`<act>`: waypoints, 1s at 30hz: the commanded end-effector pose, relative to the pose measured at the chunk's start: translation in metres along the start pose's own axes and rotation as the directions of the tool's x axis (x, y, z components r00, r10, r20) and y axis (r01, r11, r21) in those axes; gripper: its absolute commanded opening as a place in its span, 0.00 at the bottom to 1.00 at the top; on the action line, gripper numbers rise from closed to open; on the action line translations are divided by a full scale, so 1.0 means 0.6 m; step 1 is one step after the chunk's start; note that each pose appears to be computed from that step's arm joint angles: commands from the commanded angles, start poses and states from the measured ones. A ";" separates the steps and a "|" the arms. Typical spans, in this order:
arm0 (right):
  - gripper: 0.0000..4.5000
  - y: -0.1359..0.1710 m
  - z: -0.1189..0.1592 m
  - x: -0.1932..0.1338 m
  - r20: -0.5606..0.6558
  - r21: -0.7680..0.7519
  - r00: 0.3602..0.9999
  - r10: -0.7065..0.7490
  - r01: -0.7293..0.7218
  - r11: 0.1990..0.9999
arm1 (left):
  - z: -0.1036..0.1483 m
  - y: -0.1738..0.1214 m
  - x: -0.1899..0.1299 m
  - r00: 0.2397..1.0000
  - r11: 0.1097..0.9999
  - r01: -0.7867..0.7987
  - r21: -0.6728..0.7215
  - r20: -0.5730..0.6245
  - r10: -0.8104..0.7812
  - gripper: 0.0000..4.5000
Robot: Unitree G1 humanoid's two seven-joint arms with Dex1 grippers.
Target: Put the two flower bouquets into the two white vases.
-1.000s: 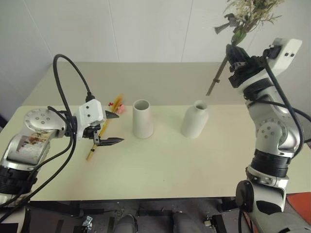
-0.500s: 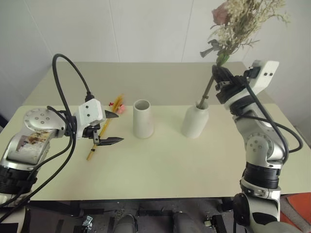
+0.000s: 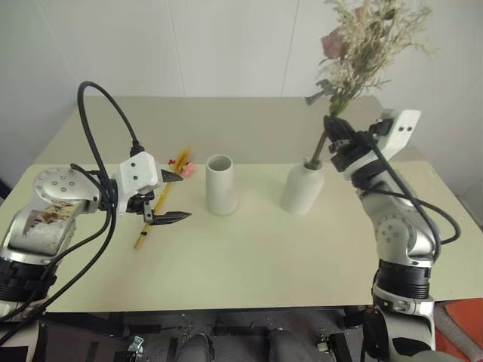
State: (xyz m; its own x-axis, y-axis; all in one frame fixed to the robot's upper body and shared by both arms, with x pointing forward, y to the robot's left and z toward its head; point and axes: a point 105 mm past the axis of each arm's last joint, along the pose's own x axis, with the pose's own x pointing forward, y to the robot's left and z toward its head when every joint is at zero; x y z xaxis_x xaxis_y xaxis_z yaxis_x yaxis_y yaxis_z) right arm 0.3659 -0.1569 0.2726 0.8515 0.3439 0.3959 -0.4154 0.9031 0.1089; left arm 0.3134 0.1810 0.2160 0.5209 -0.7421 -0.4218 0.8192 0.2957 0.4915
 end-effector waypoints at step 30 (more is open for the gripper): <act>0.99 0.067 -0.002 -0.162 -0.508 -0.239 0.786 0.352 -0.521 0.820 | -0.180 0.098 0.023 0.804 0.688 -0.587 -0.427 -0.403 0.437 1.00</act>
State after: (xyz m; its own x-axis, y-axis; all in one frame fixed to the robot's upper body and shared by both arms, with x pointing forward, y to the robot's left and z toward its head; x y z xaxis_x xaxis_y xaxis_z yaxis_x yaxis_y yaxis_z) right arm 0.2882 -0.1639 0.2256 0.7603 0.6411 -0.1046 -0.6391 0.7096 -0.2965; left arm 0.3927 0.2537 0.1476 0.8631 -0.2370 -0.4460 0.3681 0.8999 0.2340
